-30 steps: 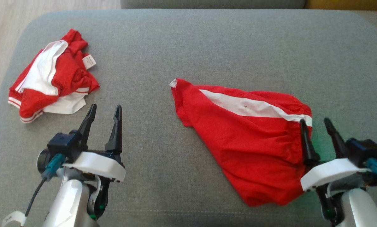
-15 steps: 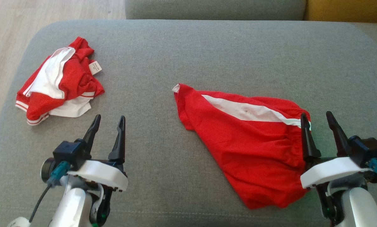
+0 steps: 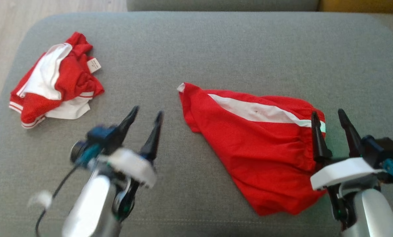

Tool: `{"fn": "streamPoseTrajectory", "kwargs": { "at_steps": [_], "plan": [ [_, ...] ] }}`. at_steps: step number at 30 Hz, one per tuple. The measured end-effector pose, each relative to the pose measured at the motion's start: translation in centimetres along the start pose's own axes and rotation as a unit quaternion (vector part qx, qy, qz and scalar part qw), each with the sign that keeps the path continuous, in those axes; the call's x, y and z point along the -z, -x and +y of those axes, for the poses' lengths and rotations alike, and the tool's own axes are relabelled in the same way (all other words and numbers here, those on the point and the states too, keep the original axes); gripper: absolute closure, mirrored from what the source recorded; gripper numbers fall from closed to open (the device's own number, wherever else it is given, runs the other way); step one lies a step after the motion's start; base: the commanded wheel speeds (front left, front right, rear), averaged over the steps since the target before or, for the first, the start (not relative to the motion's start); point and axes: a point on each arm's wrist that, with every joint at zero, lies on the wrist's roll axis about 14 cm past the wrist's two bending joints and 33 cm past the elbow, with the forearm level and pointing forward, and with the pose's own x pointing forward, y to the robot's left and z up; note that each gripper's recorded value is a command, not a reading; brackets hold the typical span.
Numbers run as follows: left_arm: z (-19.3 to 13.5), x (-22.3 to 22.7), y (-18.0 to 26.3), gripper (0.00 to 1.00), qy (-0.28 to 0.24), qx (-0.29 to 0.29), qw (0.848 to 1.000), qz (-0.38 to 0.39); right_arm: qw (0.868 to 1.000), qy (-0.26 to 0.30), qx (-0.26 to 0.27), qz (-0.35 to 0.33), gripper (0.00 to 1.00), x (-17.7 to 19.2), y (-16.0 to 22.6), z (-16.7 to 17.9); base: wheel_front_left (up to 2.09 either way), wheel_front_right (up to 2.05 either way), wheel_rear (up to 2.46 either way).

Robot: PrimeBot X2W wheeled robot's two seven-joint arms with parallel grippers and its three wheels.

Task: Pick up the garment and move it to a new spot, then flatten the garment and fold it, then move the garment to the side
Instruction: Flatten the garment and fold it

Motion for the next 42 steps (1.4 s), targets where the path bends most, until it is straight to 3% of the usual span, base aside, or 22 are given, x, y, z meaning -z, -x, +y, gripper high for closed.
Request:
{"fn": "streamPoseTrajectory", "kwargs": {
  "at_steps": [8, 15, 18, 29, 42],
  "plan": [
    [-2.2, 3.0, -4.6, 0.00, 0.019, 0.052, 0.994, 0.093, 1.000, 0.006, 0.000, 0.004, 0.00, 0.3, -1.1, -0.3, 0.00, 0.00, 0.00],
    [-2.6, 7.7, -6.2, 0.00, 0.038, 0.062, 0.981, 0.179, 1.000, 0.006, 0.016, 0.012, 0.00, 1.1, -1.1, -1.5, 0.00, 0.00, 0.00],
    [-2.8, 8.8, -6.5, 1.00, 0.043, 0.064, 0.977, 0.198, 1.000, 0.006, 0.022, 0.014, 0.00, 1.3, -1.2, -1.9, 0.00, 0.00, 0.00],
    [-4.3, 6.5, -6.5, 1.00, 0.051, 0.092, 0.986, 0.131, 1.000, 0.007, 0.026, 0.003, 0.00, 0.7, -1.2, -2.2, 0.00, 0.00, 0.00],
    [-2.6, 8.5, 0.4, 1.00, 0.065, 0.069, 0.983, 0.157, 1.000, 0.006, 0.008, -0.007, 0.00, -0.2, -1.9, -1.0, 0.00, 0.00, 0.00]
  ]
}}
